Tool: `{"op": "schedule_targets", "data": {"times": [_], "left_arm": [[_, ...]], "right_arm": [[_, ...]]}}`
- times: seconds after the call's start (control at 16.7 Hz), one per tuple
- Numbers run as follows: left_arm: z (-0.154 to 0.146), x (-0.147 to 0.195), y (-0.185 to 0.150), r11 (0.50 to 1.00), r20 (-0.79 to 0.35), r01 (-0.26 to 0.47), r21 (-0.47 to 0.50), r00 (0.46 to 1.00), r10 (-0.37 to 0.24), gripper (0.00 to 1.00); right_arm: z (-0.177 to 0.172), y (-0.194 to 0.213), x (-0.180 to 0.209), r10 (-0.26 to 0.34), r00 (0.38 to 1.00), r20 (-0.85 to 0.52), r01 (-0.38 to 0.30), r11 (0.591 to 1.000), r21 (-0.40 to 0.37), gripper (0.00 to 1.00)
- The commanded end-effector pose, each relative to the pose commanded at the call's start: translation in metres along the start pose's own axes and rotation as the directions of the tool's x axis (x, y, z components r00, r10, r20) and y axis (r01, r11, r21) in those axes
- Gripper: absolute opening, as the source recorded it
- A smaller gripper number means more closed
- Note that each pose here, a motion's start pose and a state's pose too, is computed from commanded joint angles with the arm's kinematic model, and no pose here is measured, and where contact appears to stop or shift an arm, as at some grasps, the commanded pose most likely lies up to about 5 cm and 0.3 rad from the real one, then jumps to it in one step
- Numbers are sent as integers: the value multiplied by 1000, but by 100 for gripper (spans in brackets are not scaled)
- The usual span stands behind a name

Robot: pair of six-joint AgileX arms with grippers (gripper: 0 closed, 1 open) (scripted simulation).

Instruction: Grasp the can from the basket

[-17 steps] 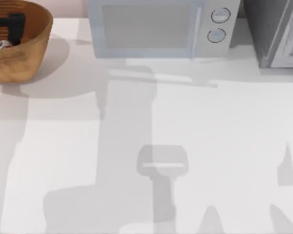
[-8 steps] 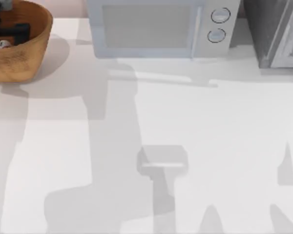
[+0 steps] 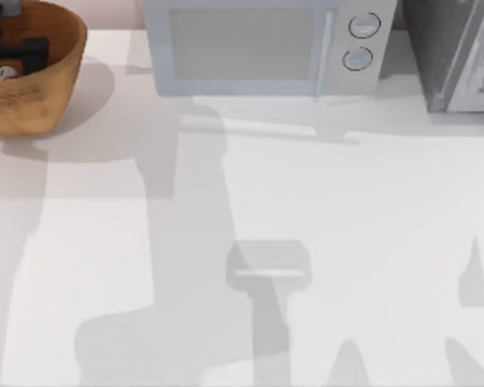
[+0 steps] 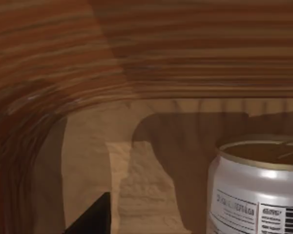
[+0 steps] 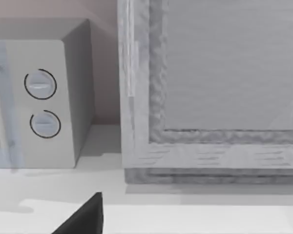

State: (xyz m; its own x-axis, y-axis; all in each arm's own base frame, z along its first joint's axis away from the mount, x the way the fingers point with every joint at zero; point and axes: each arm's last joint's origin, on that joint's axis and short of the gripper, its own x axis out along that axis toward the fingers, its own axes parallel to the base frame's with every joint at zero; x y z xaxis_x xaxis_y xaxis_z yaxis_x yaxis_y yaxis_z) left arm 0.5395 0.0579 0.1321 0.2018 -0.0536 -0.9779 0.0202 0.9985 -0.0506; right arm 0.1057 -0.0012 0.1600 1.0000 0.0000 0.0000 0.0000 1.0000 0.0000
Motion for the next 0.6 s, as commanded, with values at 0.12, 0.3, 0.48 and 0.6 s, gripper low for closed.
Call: {"op": "schedule_targets", "data": {"times": [0.12, 0.3, 0.48, 0.6], "left_arm": [[0, 0, 0, 1000, 0, 0, 0, 1000, 0, 70], [0, 0, 0, 1000, 0, 0, 0, 1000, 0, 47], [0, 0, 0, 1000, 0, 0, 0, 1000, 0, 25], [0, 0, 0, 1000, 0, 0, 0, 1000, 0, 10]], "right_arm": [[0, 0, 0, 0, 1000, 0, 0, 1000, 0, 100], [0, 0, 0, 0, 1000, 0, 0, 1000, 0, 100], [0, 0, 0, 0, 1000, 0, 0, 1000, 0, 100], [0, 0, 0, 0, 1000, 0, 0, 1000, 0, 100]]}}
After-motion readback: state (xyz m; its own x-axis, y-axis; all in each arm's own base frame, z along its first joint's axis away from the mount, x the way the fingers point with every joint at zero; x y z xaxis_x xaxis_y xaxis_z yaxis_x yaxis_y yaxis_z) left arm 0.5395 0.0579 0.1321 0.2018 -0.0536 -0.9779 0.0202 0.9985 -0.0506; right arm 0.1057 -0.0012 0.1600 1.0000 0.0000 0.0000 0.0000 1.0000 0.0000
